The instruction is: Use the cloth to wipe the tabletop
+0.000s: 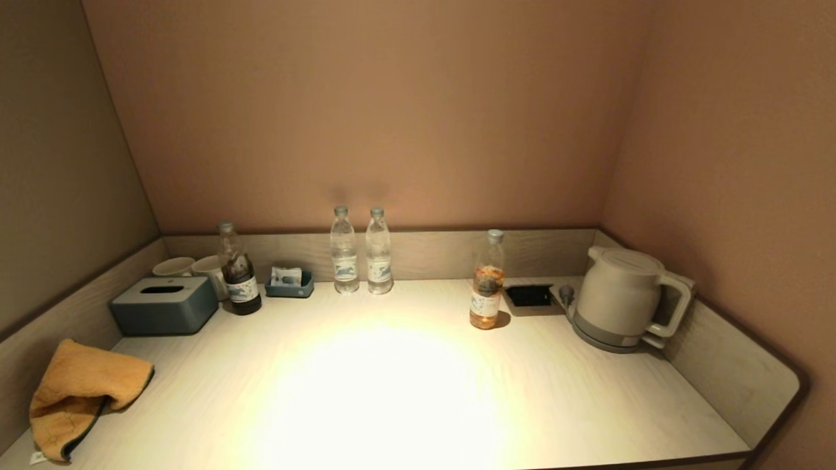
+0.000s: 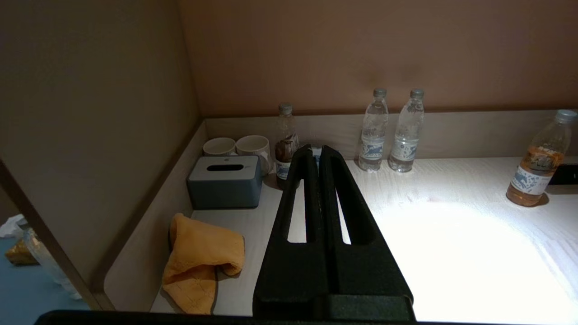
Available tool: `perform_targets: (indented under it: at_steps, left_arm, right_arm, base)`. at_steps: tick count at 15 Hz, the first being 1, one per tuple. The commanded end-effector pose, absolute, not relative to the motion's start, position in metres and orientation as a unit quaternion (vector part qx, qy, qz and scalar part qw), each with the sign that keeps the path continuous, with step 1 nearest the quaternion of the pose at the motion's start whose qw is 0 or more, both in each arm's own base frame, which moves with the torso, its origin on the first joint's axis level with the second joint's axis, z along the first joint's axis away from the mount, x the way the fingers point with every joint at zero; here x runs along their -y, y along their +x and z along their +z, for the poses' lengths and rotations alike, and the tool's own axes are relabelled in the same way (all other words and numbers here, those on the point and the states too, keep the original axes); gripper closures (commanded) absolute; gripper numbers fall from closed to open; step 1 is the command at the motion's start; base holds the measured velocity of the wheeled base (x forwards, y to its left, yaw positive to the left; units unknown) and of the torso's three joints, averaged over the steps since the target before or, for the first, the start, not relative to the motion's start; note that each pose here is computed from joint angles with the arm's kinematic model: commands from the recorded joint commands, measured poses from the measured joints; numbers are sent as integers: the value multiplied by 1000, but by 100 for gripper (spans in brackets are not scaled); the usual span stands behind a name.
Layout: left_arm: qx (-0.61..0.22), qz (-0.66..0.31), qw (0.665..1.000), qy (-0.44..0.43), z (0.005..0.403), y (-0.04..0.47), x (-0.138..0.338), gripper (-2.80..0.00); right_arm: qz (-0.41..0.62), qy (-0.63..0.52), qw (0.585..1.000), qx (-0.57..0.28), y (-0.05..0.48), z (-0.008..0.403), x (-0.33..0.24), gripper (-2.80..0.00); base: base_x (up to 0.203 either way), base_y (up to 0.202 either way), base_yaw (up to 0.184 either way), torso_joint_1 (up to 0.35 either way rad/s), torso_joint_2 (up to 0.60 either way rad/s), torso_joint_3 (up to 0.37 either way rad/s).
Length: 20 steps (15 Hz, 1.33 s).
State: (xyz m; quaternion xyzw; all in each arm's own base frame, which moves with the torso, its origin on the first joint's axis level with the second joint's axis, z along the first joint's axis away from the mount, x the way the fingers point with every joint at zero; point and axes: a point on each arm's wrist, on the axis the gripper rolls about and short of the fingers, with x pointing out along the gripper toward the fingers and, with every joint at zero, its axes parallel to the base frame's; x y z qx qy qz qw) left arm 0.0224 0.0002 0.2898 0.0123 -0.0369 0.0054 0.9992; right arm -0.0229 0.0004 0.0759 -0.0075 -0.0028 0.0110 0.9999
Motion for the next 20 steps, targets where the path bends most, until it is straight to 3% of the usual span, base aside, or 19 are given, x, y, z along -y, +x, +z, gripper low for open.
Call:
perform_targets:
  at_steps: [1,6,14,20]
  left_arm:
    - [95,6,995,18,272,-22,3,0]
    - [122,-5,992,29,241,-47,5,0]
    - [110,-36,993,25,224,-48,2,0]
    - [105,-24,994,28,189,-52,1,0]
  right_arm:
    - [11,-8,1000,2,-23,76,0,0]
    - [11,-8,1000,2,-23,76,0,0]
    - [11,-8,1000,2,-23,76,0,0]
    - [11,-8,1000,2,-23,76,0,0]
  base:
    - [0,0,0,0,0,0]
    - [0,0,0,0,0,0]
    - [0,0,0,0,0,0]
    - [0,0,0,0,0,0]
